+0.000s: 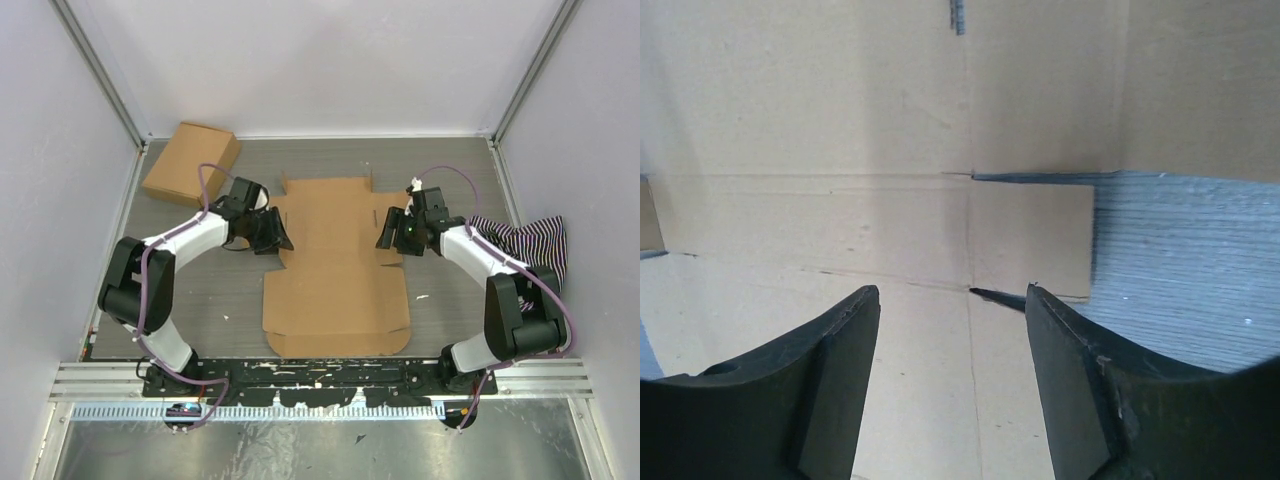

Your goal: Fold the paper box

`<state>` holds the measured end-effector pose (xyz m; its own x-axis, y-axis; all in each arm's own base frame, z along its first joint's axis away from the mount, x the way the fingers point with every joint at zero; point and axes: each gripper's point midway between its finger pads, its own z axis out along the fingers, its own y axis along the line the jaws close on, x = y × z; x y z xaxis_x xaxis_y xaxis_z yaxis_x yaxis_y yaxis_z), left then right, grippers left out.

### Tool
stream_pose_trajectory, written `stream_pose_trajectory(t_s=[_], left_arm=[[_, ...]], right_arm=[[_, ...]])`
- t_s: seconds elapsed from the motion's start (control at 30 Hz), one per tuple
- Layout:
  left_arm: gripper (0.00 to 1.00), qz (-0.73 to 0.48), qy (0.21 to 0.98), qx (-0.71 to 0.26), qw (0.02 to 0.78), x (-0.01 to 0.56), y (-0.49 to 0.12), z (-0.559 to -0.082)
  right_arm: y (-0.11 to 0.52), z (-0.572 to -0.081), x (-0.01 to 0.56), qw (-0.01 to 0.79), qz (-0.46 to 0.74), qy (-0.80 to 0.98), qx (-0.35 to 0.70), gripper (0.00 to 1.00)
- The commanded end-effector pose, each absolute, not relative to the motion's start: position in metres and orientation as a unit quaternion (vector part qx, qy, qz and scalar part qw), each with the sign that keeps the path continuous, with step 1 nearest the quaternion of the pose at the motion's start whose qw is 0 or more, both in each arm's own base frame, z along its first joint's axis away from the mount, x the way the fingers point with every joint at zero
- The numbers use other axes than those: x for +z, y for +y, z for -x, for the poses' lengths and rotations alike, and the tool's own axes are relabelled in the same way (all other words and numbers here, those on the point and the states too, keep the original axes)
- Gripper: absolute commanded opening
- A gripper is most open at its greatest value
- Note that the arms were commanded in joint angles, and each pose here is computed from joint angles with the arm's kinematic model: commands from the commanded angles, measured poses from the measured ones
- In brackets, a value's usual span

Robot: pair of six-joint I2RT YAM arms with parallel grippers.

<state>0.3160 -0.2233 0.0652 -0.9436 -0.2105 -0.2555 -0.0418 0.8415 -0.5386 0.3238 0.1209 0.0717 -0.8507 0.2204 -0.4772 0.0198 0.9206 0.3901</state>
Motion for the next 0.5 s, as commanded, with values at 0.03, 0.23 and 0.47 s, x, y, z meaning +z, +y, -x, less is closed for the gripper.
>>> stream_pose_trajectory(t_s=[0.03,0.23,0.47], left_arm=[[0.49,0.051,0.944,-0.282,0.167,0.079,-0.241,-0.324],[0.49,0.042,0.947,-0.278,0.154,0.066,-0.252,-0.327],[0.49,0.037,0.952,-0.275,0.129,0.039,-0.262,-0.330]], right_arm=[[0.144,-0.333,0.088,0.279,-0.046,0.934,0.218,0.65],[0.137,-0.335,0.085,0.284,-0.056,0.939,0.187,0.65],[0.112,-0.336,0.077,0.285,-0.089,0.947,0.119,0.73]])
